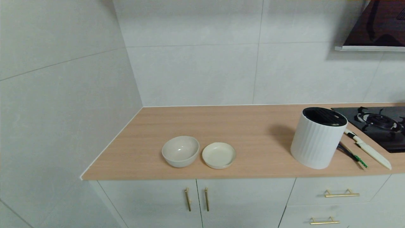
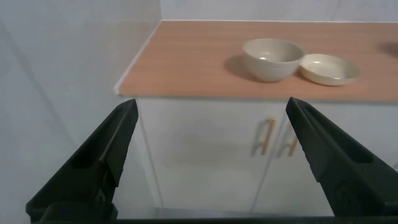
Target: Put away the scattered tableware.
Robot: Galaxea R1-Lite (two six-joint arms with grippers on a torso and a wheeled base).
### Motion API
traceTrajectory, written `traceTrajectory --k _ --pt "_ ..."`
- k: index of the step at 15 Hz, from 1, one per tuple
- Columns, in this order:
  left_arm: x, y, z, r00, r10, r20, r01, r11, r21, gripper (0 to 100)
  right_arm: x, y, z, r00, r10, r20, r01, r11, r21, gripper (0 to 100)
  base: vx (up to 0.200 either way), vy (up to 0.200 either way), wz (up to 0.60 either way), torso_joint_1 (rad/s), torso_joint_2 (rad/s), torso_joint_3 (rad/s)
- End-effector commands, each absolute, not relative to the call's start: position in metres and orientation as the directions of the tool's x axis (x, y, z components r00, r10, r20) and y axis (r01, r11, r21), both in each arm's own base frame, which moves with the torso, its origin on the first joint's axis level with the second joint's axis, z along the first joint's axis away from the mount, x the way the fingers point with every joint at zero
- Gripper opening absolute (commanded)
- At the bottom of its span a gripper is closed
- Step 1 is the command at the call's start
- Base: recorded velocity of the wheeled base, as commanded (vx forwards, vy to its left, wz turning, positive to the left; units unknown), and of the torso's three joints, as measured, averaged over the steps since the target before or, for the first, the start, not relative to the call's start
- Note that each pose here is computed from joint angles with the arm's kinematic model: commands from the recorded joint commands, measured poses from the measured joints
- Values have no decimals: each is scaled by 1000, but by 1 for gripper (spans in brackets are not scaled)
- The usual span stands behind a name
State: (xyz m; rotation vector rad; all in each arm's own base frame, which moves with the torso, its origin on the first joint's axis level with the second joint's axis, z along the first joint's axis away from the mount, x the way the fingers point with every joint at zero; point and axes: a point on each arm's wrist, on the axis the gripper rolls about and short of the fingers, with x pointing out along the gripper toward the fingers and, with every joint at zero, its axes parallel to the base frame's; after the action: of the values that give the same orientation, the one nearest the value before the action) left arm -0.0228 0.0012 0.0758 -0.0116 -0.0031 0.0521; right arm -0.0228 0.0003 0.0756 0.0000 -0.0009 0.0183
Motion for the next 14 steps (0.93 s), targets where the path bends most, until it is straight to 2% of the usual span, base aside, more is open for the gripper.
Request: traceTrajectory --k 1,2,14 --pt "-23 1 76 998 55 2 -55 998 -12 100 -23 0 76 1000 18 2 -18 1000 0 100 0 200 0 7 -2 2" --pt "-23 1 76 999 52 2 -52 999 -11 100 -23 0 76 1000 18 2 -18 1000 0 100 0 200 0 -2 -2 7" --pt "-23 1 76 999 52 2 -52 999 -11 100 -23 0 76 1000 18 2 -18 1000 0 100 0 0 0 0 0 0"
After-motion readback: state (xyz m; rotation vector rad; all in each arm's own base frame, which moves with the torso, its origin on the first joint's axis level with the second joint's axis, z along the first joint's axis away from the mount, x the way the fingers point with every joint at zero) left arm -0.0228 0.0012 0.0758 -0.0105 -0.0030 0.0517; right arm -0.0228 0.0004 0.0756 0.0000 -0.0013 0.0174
